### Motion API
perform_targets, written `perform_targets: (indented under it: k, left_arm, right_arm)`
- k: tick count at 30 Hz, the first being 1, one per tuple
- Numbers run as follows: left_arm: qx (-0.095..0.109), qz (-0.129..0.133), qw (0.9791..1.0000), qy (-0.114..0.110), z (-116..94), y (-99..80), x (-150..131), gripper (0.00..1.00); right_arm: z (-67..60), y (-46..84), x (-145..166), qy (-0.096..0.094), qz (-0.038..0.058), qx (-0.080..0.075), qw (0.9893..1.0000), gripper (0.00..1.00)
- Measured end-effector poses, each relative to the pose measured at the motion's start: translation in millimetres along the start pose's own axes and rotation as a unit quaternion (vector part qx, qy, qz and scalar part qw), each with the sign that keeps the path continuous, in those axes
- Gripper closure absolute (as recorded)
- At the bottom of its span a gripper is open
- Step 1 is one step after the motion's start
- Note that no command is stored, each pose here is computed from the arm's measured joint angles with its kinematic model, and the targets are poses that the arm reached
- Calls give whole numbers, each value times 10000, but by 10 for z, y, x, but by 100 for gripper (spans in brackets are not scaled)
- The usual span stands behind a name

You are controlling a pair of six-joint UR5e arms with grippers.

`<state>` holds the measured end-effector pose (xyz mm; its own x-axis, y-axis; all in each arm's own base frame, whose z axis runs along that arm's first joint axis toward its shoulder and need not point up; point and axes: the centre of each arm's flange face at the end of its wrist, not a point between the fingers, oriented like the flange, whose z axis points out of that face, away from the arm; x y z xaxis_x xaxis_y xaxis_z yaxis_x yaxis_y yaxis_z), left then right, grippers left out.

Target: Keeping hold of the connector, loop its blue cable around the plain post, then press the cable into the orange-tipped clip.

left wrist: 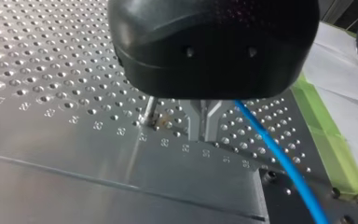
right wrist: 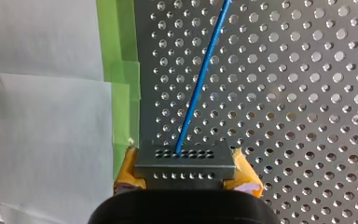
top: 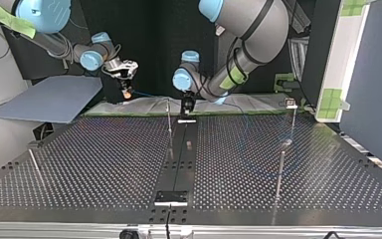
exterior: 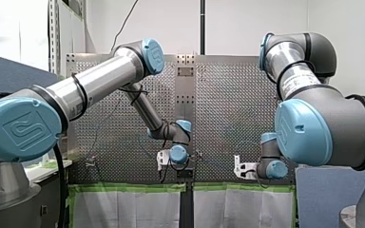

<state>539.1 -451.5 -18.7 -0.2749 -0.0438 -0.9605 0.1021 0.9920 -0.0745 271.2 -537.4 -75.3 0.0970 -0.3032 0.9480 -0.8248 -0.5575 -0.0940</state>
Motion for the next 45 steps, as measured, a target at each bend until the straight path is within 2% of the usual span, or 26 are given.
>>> perform_targets:
  k: [11, 15, 23, 31, 32, 33, 35, 36, 37, 38, 39, 40, 42, 44, 45]
  left_arm:
    - [-1, -30, 10000, 0, 101, 61, -89, 99]
    - [43, -6, 10000, 18, 34, 2, -40, 99]
    - [39, -6, 10000, 21, 37, 8, -39, 99]
    - [39, -6, 10000, 20, 37, 8, -39, 99]
    - [40, -6, 10000, 20, 37, 8, -39, 88]
    - [40, -6, 10000, 20, 37, 7, -39, 88]
    - [40, -6, 10000, 20, 37, 7, -39, 55]
    - [40, -6, 10000, 20, 37, 7, -39, 55]
    - [40, -6, 10000, 20, 37, 7, -39, 33]
    - [40, -6, 10000, 20, 37, 7, -39, 21]
    - [40, -6, 10000, 20, 37, 7, -39, 21]
    - [40, -6, 10000, 20, 37, 7, -39, 9]
    - [40, -6, 10000, 20, 37, 7, -39, 9]
    - [40, -6, 10000, 20, 37, 7, -39, 0]
    - [40, -6, 10000, 20, 37, 7, -39, 0]
  right_arm:
    - [123, 101, 146, 107, -37, -31, 9999, 100]
    - [145, 150, 177, 150, -59, -62, 9999, 100]
    - [188, 174, 230, 272, -170, -45, 9995, 100]
    - [220, 163, 268, 342, -328, 26, 9989, 100]
    - [224, 161, 271, 349, -338, 37, 9988, 100]
    - [227, 161, 276, 355, -345, 48, 9988, 100]
    - [238, 161, 289, 369, -358, 69, 9987, 100]
    - [246, 163, 299, 377, -365, 77, 9986, 100]
    - [252, 166, 307, 385, -371, 80, 9985, 100]
    - [258, 170, 314, 394, -376, 82, 9985, 100]
    - [265, 175, 324, 407, -384, 84, 9984, 100]
    - [271, 178, 332, 417, -389, 84, 9983, 100]
    - [280, 188, 345, 436, -398, 80, 9982, 100]
    - [286, 196, 354, 449, -403, 76, 9982, 100]
    - [290, 199, 359, 456, -404, 75, 9981, 100]
